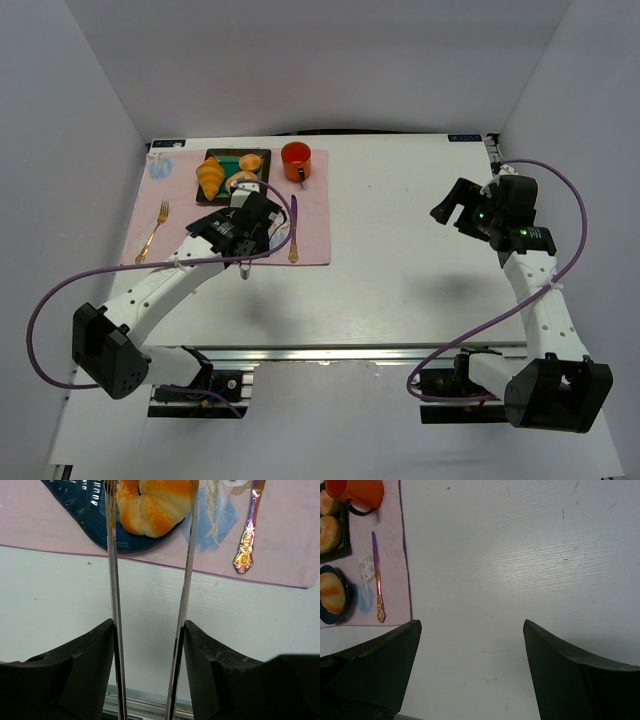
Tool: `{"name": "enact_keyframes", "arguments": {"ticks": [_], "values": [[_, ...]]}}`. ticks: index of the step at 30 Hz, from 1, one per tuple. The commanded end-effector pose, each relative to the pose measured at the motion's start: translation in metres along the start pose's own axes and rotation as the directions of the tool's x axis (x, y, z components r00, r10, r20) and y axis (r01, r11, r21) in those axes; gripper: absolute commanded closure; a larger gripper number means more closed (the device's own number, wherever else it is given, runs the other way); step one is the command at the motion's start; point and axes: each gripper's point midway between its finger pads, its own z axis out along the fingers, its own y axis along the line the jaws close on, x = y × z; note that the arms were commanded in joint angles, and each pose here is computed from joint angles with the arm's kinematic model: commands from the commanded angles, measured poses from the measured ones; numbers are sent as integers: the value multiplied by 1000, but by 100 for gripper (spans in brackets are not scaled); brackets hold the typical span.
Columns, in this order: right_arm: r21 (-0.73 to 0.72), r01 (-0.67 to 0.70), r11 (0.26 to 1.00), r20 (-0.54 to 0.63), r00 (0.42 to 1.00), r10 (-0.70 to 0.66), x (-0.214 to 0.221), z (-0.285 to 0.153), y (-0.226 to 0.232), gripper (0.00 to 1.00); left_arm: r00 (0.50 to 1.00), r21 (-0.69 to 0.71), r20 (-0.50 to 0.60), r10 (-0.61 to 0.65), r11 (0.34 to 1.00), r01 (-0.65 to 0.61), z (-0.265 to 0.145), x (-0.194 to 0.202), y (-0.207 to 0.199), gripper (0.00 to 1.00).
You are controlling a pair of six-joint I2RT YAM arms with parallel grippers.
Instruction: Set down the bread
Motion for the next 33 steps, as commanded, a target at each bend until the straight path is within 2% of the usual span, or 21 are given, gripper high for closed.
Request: {"name": "enact_keyframes", "arguments": {"ticks": [1, 9, 15, 19, 21, 24, 27, 32, 33], "values": [[-31, 15, 999, 42, 999, -14, -9, -3, 8, 11, 996, 52, 65, -59, 997, 55, -23, -23, -1, 35], [-5, 10, 1000, 53, 999, -10, -12, -3, 4, 11, 995, 83, 84, -58, 995, 51, -41, -37, 1, 38], [52, -16, 999, 111, 994, 10, -32, -8, 0, 11, 996, 197, 89, -32, 980, 14, -56, -46, -33, 41], [158, -38, 987, 150, 989, 14, -55, -16, -11, 11, 992, 321, 124, -12, 947, -29, -75, -52, -98, 42], [206, -79, 975, 218, 975, 33, -80, -29, -15, 11, 989, 366, 139, -52, 931, -3, -79, -55, -122, 43], [175, -109, 978, 305, 951, 51, -110, -52, -4, 11, 985, 441, 139, -102, 897, 31, -78, -46, -163, 44], [144, -101, 984, 344, 938, 46, -127, -66, 8, 11, 978, 473, 149, -146, 879, 59, -69, -34, -196, 45], [111, -77, 991, 383, 923, 29, -141, -84, 22, 11, 982, 459, 147, -119, 888, 39, -49, -1, -253, 46], [107, -73, 992, 389, 921, 25, -142, -87, 23, 11, 988, 434, 139, -74, 901, 6, -38, 20, -267, 46]]}}
